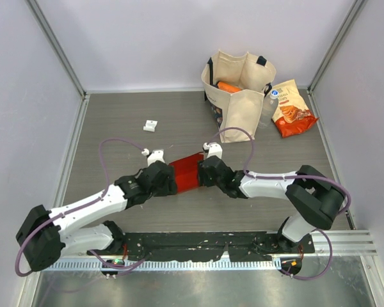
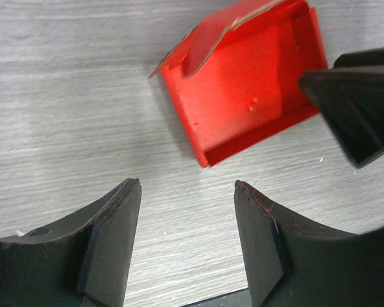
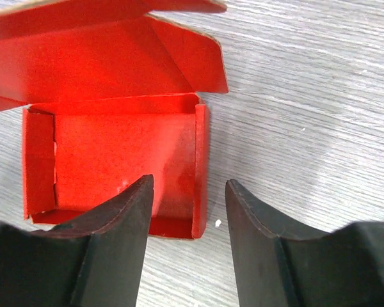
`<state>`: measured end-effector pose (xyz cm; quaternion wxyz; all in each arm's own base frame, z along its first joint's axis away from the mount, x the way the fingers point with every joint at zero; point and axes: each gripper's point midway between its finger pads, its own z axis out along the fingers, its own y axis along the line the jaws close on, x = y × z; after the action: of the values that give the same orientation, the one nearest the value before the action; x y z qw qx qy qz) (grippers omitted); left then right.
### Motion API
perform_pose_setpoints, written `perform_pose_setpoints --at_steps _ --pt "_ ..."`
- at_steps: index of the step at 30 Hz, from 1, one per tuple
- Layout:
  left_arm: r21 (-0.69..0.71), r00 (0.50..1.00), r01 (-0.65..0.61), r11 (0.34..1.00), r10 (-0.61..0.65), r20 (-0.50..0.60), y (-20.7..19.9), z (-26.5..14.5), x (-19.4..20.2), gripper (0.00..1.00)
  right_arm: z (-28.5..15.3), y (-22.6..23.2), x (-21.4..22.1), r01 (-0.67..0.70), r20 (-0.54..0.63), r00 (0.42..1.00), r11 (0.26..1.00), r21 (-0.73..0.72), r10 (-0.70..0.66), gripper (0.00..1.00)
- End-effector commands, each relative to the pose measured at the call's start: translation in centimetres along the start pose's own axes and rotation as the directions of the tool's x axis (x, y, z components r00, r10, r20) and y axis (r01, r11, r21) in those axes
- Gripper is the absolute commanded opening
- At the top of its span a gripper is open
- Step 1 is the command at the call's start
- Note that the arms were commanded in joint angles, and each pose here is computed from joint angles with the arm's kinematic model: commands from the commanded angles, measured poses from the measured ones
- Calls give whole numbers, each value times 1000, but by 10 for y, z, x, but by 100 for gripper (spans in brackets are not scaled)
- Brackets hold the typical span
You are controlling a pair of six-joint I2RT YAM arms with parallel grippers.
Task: Fold the paper box
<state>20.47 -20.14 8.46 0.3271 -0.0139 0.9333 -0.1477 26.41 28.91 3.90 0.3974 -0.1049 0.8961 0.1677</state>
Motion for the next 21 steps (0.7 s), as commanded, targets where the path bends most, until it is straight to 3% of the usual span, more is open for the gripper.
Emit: perform_pose_setpoints --at_steps 1,9,10,13,18,21 --pt "77 995 30 997 -37 95 -4 -14 -15 64 -18 14 -37 10 85 996 999 -42 -7 56" --pt "56 954 3 998 -20 298 16 -43 -55 70 -48 13 -69 75 125 991 985 -158 -56 61" --pt "49 950 1 999 -17 313 17 -43 -61 70 -45 -4 -78 66 129 991 987 -146 -47 61" --pt "23 947 -43 999 33 321 22 -40 -71 70 -48 -19 -94 36 115 993 972 -231 -9 61" --pt "98 954 -128 987 96 285 5 -19 -77 69 -51 -4 -105 209 133 977 890 -404 -169 56" --pt "82 955 -149 985 122 269 4 -9 -81 69 -45 -6 -112 233 168 970 858 -459 -174 51"
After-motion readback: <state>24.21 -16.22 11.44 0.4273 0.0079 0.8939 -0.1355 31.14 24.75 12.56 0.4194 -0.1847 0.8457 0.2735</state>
